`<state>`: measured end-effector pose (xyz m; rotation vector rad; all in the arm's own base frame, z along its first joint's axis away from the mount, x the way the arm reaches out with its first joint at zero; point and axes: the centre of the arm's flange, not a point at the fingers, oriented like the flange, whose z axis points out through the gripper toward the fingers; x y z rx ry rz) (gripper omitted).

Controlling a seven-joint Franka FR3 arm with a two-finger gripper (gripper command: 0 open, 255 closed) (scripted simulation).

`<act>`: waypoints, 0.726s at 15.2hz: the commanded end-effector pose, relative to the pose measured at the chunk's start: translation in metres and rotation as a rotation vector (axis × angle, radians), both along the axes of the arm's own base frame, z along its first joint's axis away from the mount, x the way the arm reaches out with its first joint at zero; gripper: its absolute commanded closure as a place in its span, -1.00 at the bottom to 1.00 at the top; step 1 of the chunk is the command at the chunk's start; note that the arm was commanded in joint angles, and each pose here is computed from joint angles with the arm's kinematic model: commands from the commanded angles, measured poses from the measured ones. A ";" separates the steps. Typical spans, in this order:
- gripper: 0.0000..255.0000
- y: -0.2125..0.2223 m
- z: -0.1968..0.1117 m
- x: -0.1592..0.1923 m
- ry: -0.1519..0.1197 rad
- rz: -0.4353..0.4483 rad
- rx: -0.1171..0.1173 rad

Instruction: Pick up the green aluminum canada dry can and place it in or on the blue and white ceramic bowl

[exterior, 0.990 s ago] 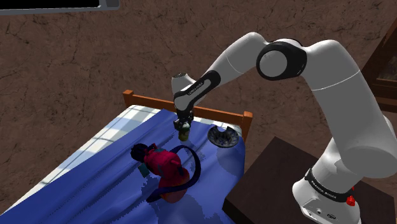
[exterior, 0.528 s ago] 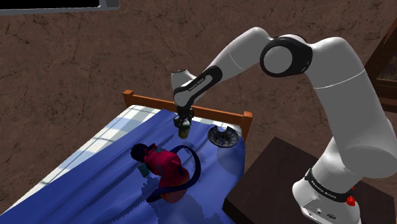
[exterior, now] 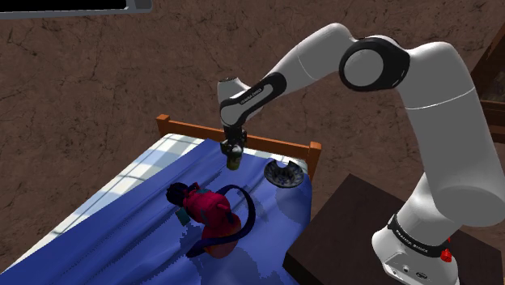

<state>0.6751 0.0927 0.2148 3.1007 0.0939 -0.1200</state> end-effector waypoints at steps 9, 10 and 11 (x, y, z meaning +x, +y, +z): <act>1.00 0.000 0.054 -0.001 0.000 0.000 0.000; 1.00 0.000 0.059 -0.001 0.000 0.000 0.000; 1.00 0.000 0.064 -0.001 0.000 0.000 0.000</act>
